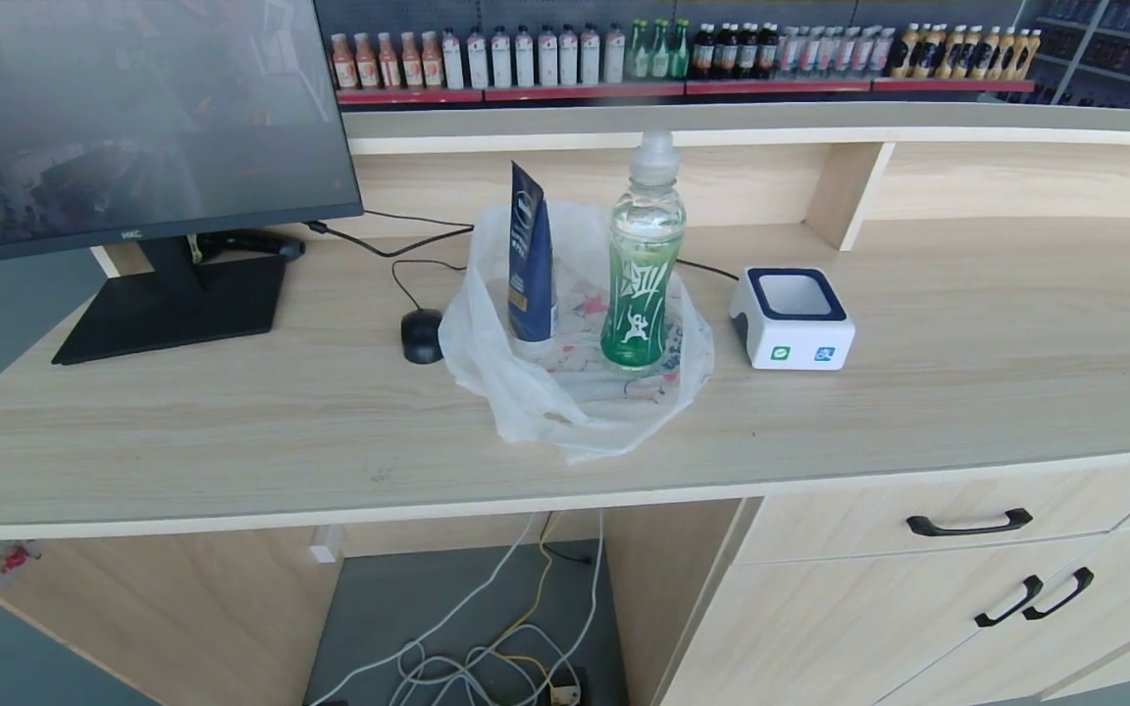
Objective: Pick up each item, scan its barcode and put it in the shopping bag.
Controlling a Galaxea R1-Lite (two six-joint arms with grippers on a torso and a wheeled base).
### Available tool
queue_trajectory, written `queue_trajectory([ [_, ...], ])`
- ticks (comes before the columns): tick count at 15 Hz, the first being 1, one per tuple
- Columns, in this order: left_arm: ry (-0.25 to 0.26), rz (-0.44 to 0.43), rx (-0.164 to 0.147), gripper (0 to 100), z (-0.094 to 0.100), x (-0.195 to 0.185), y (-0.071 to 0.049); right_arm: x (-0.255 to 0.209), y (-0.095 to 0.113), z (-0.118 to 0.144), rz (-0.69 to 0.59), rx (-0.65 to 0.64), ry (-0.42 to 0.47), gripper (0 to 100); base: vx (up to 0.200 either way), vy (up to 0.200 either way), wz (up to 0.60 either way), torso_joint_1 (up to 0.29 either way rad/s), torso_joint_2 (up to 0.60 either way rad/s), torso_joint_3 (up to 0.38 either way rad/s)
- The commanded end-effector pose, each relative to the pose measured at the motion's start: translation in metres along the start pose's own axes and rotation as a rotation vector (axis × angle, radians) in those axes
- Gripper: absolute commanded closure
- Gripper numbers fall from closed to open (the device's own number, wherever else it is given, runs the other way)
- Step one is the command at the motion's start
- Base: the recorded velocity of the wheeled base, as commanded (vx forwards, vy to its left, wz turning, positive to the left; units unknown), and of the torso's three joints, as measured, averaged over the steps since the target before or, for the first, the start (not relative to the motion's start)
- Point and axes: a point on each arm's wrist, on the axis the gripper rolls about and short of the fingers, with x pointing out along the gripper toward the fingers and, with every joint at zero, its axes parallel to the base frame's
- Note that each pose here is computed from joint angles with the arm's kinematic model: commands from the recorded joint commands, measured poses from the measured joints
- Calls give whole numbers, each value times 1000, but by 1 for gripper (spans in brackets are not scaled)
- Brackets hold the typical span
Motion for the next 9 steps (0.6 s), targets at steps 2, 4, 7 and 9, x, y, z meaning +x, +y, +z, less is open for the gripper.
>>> queue_trajectory([
  [2, 1, 0, -1, 0, 0, 0, 0, 0, 0, 0, 1, 0, 3, 0, 0, -200, 0, 27, 10, 2],
  [4, -1, 2, -1, 0, 0, 0, 0, 0, 0, 0, 1, -2, 3, 0, 0, -200, 0, -7, 0, 2],
  [7, 1, 0, -1, 0, 0, 0, 0, 0, 0, 0, 1, -2, 3, 0, 0, -200, 0, 6, -1, 2],
  [9, 1, 0, -1, 0, 0, 0, 0, 0, 0, 0, 1, -2, 3, 0, 0, -200, 0, -2, 5, 0],
])
